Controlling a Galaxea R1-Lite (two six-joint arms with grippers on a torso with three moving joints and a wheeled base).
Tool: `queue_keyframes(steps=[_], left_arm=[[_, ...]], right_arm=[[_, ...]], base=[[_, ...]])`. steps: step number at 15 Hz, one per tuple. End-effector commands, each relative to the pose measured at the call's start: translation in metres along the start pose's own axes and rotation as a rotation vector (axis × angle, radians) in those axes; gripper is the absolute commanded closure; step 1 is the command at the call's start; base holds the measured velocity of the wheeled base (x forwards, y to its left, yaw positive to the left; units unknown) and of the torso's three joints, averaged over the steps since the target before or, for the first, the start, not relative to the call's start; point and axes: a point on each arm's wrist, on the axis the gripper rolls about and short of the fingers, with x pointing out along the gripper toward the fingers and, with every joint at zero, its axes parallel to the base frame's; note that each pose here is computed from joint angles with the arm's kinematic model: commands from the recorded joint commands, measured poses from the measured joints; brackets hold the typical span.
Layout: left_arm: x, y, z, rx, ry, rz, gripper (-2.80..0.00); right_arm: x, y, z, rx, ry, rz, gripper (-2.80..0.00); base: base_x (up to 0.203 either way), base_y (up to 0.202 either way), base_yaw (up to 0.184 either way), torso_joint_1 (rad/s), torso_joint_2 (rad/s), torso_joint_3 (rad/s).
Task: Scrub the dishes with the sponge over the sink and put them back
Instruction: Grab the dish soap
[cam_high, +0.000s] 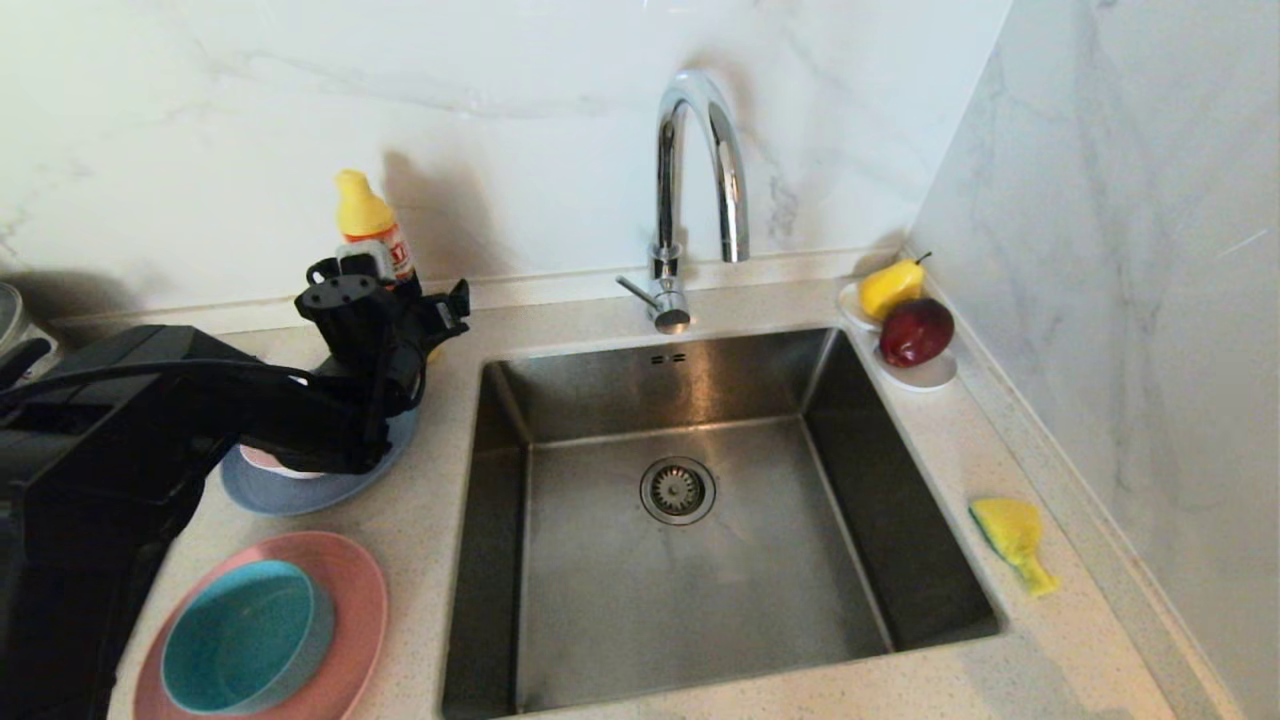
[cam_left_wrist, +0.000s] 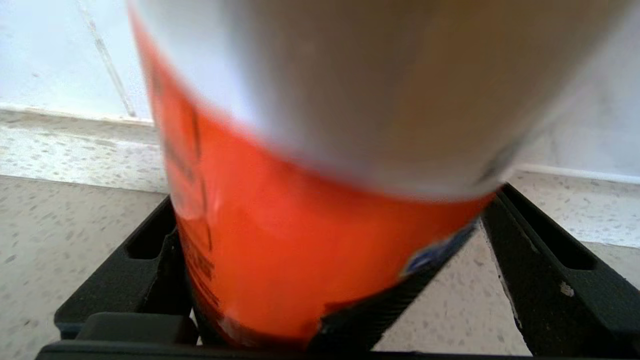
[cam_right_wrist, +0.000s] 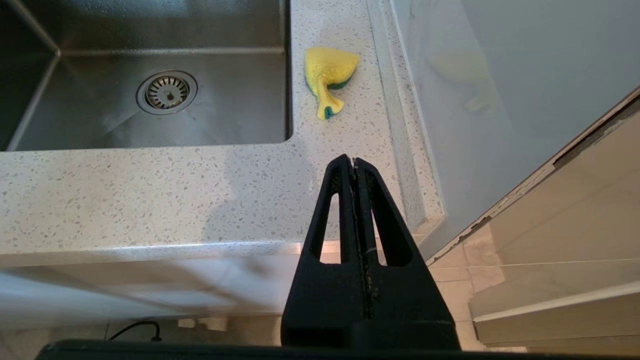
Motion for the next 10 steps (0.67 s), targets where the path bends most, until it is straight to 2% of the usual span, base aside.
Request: queue_keyframes(steps=[1,5,6,10], left_arm=[[0.0043,-0.0004,0.0009,-0.004,-0.015,0.002,-2.80],[0.0041,-0.0011,0.0007,-0.005,-0.013,0.002,-2.80],[0.0043,-0.0003,0.0005,-0.003,-0.010,0.007,0.00],[0.0047,-0.0002,-0.0022,-0.002,-0.006,0.007,0.00]], right_arm=[[0.0000,0.0000,0.0000,0.000,0.000,0.001,0.00],[0.0000,0.0000,0.0000,0.000,0.000,0.001,0.00],[0.0000,0.0000,0.0000,0.000,0.000,0.001,0.00],[0.0000,0.0000,0.0000,0.000,0.000,0.001,0.00]], base=[[0.000,0.000,0.000,0.000,0.00,0.000],[0.000,0.000,0.000,0.000,0.00,0.000],[0.000,0.000,0.000,0.000,0.00,0.000],[0.000,0.000,0.000,0.000,0.00,0.000]])
